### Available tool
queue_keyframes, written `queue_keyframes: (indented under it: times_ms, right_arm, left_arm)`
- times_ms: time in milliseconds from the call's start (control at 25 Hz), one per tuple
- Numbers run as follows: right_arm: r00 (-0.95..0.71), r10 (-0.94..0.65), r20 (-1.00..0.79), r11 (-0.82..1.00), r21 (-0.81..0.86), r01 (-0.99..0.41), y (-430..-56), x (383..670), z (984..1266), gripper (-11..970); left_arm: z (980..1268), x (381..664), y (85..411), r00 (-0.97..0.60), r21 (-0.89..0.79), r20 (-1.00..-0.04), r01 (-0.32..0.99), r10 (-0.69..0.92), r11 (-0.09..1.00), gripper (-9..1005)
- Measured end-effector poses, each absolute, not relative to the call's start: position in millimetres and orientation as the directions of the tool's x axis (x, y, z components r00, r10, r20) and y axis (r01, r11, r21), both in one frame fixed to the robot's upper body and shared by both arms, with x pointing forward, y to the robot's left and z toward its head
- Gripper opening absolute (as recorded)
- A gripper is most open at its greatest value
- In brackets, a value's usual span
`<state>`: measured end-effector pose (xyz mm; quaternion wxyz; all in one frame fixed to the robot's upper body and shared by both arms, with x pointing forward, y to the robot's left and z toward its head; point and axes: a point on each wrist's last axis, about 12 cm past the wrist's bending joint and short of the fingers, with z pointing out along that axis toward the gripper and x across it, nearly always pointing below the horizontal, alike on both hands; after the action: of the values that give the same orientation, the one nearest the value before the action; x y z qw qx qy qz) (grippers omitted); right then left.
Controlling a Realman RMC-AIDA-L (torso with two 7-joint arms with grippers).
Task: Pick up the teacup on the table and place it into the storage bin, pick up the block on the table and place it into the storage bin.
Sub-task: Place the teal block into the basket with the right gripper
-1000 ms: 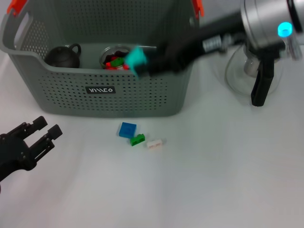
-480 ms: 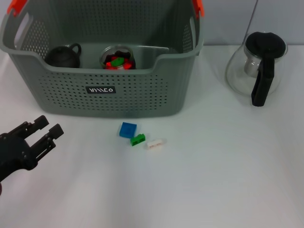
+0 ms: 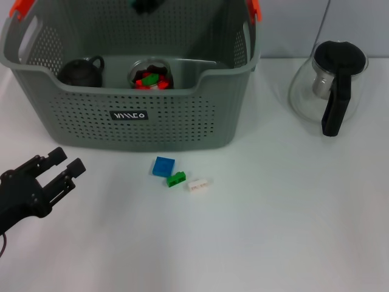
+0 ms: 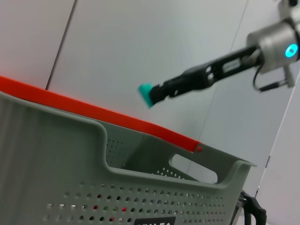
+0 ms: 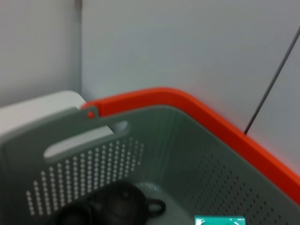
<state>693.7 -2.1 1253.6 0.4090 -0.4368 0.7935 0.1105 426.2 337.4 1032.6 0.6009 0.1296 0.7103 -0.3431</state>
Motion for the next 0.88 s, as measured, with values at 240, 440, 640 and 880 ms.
queue_keyframes:
  times_ms: [240, 440, 640, 880]
  right_arm:
    - [-0.285, -0.644, -0.710, 0.584, -0.216, -0.782, 2.1, 691.1, 1227.1, 422]
    - [-0.305, -0.665, -0.681, 0.575, -0.207, -0.792, -2.9, 688.5, 1219.2, 422]
    - [-0.296, -0.670, -0.681, 0.566, -0.211, -0.797, -2.3, 687.9, 1220.6, 423]
    - [-0.275, -0.655, -0.704, 0.563, -0.211, -0.799, -0.9, 688.5, 1225.6, 513]
  left_arm:
    - [1032.5, 427.8, 337.1, -0.245, -0.331, -0.943, 0.595, -0.228, 0.732, 530]
    - [1033.0, 430.5, 335.7, -0.244, -0.330, -0.943, 0.600, -0.225, 0.729, 530]
    - [1032.8, 430.5, 335.7, -0.245, -0.330, -0.943, 0.599, -0.225, 0.730, 530]
    - [1031.6, 427.2, 337.4, -0.246, -0.331, -0.942, 0.590, -0.227, 0.736, 530]
